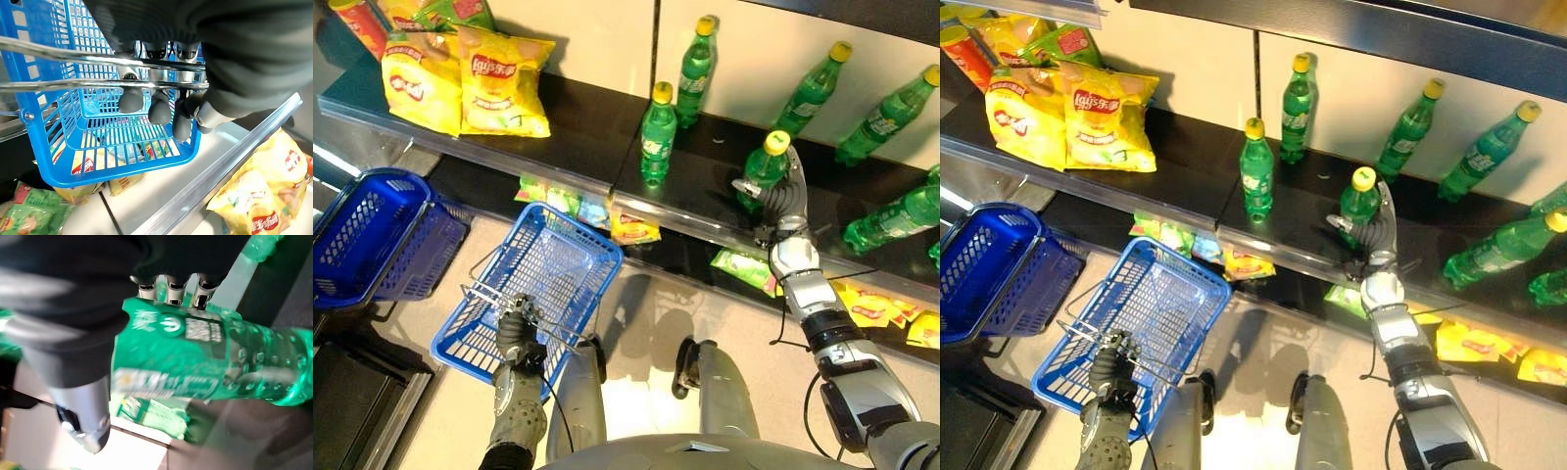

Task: Pick up the snacks into the basket

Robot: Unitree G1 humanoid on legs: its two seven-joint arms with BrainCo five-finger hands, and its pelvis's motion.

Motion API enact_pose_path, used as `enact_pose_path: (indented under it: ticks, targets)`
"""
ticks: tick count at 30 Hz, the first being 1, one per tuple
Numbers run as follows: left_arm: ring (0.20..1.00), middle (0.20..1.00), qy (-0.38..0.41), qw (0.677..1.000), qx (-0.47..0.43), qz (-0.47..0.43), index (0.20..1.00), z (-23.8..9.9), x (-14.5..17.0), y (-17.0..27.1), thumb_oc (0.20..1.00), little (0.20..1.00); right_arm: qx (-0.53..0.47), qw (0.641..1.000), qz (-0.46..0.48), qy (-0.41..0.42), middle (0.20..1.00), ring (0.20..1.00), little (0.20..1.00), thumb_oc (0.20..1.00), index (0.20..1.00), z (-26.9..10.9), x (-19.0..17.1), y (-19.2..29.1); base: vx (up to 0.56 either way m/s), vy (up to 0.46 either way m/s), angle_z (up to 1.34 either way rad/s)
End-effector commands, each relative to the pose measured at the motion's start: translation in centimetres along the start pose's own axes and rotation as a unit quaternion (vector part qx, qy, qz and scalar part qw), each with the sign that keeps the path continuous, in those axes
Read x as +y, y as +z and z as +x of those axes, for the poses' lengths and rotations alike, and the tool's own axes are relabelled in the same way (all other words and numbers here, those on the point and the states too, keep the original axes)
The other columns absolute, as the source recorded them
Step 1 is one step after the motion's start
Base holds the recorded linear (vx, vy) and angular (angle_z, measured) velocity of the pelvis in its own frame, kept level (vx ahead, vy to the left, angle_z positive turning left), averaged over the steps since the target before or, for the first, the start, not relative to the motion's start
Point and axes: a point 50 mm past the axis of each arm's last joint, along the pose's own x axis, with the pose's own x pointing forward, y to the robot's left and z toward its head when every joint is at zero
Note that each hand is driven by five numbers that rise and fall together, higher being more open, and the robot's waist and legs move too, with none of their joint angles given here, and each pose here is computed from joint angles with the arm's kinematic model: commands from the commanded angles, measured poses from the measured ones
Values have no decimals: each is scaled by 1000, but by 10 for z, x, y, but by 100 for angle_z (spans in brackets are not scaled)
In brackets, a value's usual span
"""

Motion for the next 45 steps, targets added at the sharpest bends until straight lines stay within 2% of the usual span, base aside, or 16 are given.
enact_pose_path:
  ticks: [1,9,10,11,12,17,28,36,40,41,42,45]
  targets:
    - [200,200,-83,995,-61,11,200,3,-25,27,200,200,-45,999,-12,-7,1000,1000,1000,1000,1000,18,-3,21,0,10,7]
    - [200,200,-90,994,-60,12,200,3,-27,28,200,200,-6,1000,-24,-9,1000,1000,1000,1000,1000,29,-2,11,-2,2,2]
    - [200,200,-90,994,-60,12,200,2,-26,28,200,200,0,1000,-24,-11,743,743,743,743,743,32,-3,11,0,0,0]
    - [200,200,-90,994,-60,12,200,2,-26,28,200,200,0,1000,-24,-11,743,743,743,743,743,32,-3,11,0,0,0]
    - [200,200,-87,994,-60,12,200,2,-25,29,200,200,1,1000,-15,-14,200,200,200,200,200,35,-3,12,0,0,0]
    - [200,200,-80,995,-65,11,200,2,-21,30,200,200,-15,999,8,-31,200,200,200,200,200,37,-10,19,0,0,0]
    - [200,200,-77,995,-61,6,200,2,-21,27,200,200,-32,998,-7,-59,200,200,200,200,200,39,-22,24,0,0,0]
    - [200,200,-84,995,-61,1,200,3,-22,27,200,200,-51,996,-68,-41,200,200,200,200,200,40,-31,26,0,0,0]
    - [200,200,-89,994,-61,2,200,3,-21,28,200,200,-85,985,-147,-20,200,200,200,200,200,40,-39,32,0,0,0]
    - [200,200,-89,994,-61,2,200,3,-21,28,200,200,-85,985,-147,-20,573,573,573,573,573,40,-39,31,0,0,0]
    - [200,200,-93,994,-63,4,200,3,-22,29,200,200,-104,975,-198,-13,1000,1000,1000,1000,1000,39,-44,34,0,0,0]
    - [200,200,-96,993,-63,6,200,4,-21,30,200,200,-121,958,-261,-5,1000,1000,1000,1000,1000,37,-52,35,0,0,0]
